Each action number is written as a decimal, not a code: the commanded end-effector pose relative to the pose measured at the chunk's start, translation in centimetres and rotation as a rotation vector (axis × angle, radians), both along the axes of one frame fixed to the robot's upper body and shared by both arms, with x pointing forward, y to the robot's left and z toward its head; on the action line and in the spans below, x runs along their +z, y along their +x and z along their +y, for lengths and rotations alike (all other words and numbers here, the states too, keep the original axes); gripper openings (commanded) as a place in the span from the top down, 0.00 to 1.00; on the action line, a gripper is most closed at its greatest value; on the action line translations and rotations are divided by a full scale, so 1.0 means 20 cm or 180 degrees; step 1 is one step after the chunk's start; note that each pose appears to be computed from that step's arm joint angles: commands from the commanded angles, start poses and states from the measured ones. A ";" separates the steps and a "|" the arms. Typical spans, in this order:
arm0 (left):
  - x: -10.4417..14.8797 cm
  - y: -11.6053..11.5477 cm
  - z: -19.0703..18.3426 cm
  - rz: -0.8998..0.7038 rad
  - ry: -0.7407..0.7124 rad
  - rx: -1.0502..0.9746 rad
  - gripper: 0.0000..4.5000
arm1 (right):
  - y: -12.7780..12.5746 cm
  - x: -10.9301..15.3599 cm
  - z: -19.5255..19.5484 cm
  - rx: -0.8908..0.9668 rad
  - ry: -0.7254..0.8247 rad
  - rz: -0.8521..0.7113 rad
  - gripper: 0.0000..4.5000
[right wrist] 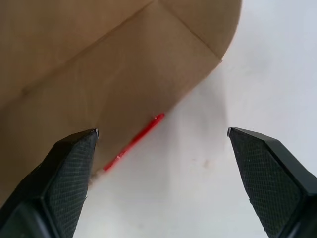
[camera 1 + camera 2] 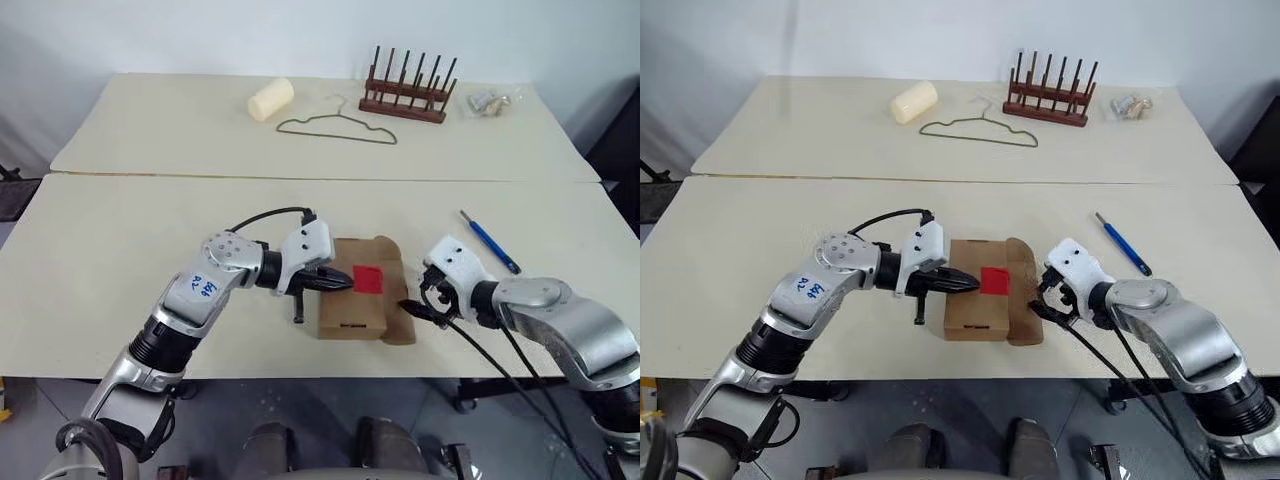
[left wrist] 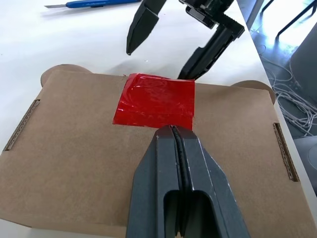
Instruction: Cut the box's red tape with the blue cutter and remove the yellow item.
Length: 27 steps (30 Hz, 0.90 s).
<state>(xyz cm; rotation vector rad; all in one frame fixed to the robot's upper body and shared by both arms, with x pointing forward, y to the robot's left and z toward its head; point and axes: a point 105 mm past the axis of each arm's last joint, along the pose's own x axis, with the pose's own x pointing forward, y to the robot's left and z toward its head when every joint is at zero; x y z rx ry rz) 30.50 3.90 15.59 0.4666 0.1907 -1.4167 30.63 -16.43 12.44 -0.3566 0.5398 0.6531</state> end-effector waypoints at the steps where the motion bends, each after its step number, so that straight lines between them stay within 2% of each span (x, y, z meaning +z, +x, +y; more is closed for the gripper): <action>1: -0.05 -0.01 0.03 0.0083 0.0133 0.0028 1.00 | 0.02 0.15 -0.12 -0.0182 0.0449 0.0168 0.03; 4: -0.05 -0.01 0.03 0.0073 0.0150 0.0021 1.00 | 0.01 0.21 -0.17 -0.0175 0.1004 0.0601 0.03; 7: -0.05 0.00 0.03 0.0060 0.0156 0.0009 1.00 | 0.00 0.21 -0.16 -0.0143 0.1479 0.1116 0.03; 11: -0.04 -0.01 0.02 0.0048 0.0135 0.0009 1.00 | -0.02 0.15 -0.13 -0.0084 0.1746 0.1639 0.03; 16: -0.05 -0.01 0.02 0.0047 0.0132 0.0013 1.00 | -0.03 0.09 -0.05 0.0037 0.1819 0.1965 0.03; 19: -0.05 -0.01 0.02 0.0049 0.0134 0.0023 1.00 | -0.03 0.04 -0.02 0.0073 0.1759 0.2048 0.16; 26: -0.05 -0.02 0.03 0.0052 0.0138 0.0041 1.00 | -0.02 -0.02 0.04 0.0125 0.1777 0.2108 0.69; 27: -0.05 -0.02 0.03 0.0055 0.0137 0.0043 1.00 | -0.01 -0.03 0.04 0.0106 0.1785 0.2112 0.69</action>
